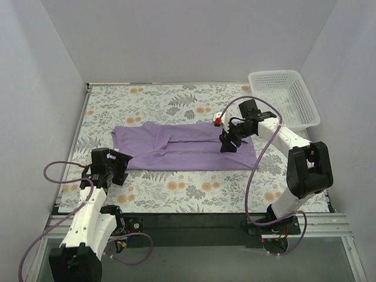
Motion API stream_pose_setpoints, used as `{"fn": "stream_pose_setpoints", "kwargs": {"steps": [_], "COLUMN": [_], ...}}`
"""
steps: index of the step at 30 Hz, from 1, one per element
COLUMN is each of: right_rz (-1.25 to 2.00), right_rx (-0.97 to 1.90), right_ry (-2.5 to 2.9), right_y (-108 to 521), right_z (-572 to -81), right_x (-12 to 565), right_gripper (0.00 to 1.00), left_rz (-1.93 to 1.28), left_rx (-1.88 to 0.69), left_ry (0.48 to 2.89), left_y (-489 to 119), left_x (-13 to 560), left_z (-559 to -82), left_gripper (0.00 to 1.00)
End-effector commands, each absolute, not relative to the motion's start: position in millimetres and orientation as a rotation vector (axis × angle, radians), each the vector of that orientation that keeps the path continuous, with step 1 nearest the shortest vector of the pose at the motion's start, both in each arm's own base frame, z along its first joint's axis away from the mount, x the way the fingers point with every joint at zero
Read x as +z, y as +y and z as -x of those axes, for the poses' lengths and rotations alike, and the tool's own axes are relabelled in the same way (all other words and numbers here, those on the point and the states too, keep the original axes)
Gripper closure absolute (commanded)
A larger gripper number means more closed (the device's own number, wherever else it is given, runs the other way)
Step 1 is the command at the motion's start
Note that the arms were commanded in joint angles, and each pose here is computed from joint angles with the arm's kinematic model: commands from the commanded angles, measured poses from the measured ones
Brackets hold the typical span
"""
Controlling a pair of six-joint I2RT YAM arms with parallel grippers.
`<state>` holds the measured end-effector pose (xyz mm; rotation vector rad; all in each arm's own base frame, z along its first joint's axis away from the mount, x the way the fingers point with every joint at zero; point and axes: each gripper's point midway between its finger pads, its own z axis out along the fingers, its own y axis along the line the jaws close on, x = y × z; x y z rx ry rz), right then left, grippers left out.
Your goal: Fold and stack the t-shirts
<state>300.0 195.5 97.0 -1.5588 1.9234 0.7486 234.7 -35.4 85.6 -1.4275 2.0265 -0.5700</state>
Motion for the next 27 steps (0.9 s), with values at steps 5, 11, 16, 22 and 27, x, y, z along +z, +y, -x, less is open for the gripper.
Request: {"fn": "stream_pose_setpoints", "kwargs": {"steps": [5,11,16,22,27], "right_rz": [1.488,1.5,1.52,1.555,1.552], "right_rx": [0.758,0.771,0.77,0.76,0.792], "right_ry": [1.887,1.881,1.855,1.82,1.806], "right_y": [206,204,207,221,260], "right_z": [-314,-306,-311,-325,-354], "right_x": [110,106,107,111,121], "right_gripper": [0.38,0.37,0.37,0.37,0.37], "left_rz": [1.841,1.835,1.681,1.273,1.064], "left_rx": [-0.324,-0.229,-0.227,-0.399,-0.53], "left_ry": [2.041,1.971,1.981,2.117,2.189], "left_y": [-19,9,36,49,45], "left_x": [25,14,21,40,52], "left_z": [-231,-248,-283,-381,-436], "left_gripper": [0.31,0.68,0.91,0.86,0.71]}}
